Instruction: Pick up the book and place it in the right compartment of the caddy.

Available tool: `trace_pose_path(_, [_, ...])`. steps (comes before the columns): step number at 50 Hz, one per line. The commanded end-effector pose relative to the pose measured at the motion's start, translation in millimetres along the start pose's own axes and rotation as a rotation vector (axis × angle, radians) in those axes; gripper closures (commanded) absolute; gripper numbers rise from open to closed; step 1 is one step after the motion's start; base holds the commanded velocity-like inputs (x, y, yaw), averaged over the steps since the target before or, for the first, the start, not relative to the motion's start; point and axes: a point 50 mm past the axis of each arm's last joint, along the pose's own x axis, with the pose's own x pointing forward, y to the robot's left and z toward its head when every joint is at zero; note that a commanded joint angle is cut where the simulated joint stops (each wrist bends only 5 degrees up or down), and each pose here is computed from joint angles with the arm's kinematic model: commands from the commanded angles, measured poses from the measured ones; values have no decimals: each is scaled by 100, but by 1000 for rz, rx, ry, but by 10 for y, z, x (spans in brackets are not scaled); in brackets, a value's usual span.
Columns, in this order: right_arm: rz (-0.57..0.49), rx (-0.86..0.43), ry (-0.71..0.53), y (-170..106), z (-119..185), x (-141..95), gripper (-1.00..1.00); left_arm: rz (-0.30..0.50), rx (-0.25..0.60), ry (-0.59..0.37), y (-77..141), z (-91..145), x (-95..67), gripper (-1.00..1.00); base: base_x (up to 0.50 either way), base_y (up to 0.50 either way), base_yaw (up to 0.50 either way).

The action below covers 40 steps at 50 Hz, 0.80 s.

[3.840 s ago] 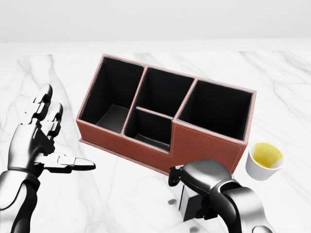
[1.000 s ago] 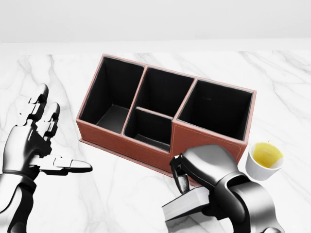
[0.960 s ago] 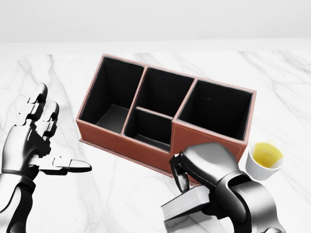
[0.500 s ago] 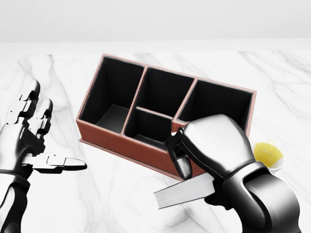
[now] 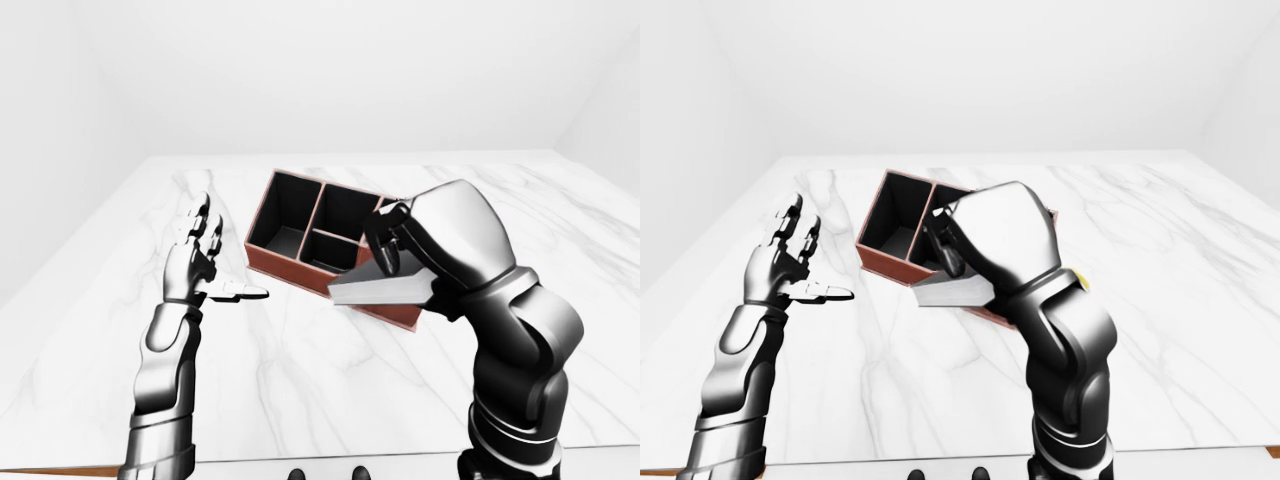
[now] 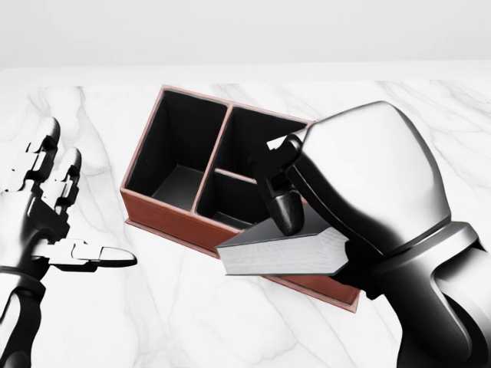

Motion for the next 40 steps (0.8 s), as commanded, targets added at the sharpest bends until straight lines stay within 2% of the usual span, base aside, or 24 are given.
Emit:
trace_pose_path(1, [-118, -3, -34, -269, 47, 41, 100, -5, -3, 3, -11, -9, 13, -100, 0, 0, 0])
trace_pose_path(9, [-182, -9, -40, -437, 56, 111, 100, -4, -2, -5, -6, 10, -1, -100, 0, 0, 0])
trace_pose_path(19, [-233, -78, -35, -724, -12, 372, 100, -8, 2, -16, -11, 37, -9, -100, 0, 0, 0])
trace_pose_path(31, [-110, -97, 60, -870, -320, 929, 100, -20, 1, -37, -25, 88, 29, -100, 0, 0, 0])
trace_pose_path(40, [49, -101, 224, -988, -694, 1389, 100, -21, -12, -18, -15, 44, 78, -100, 0, 0, 0])
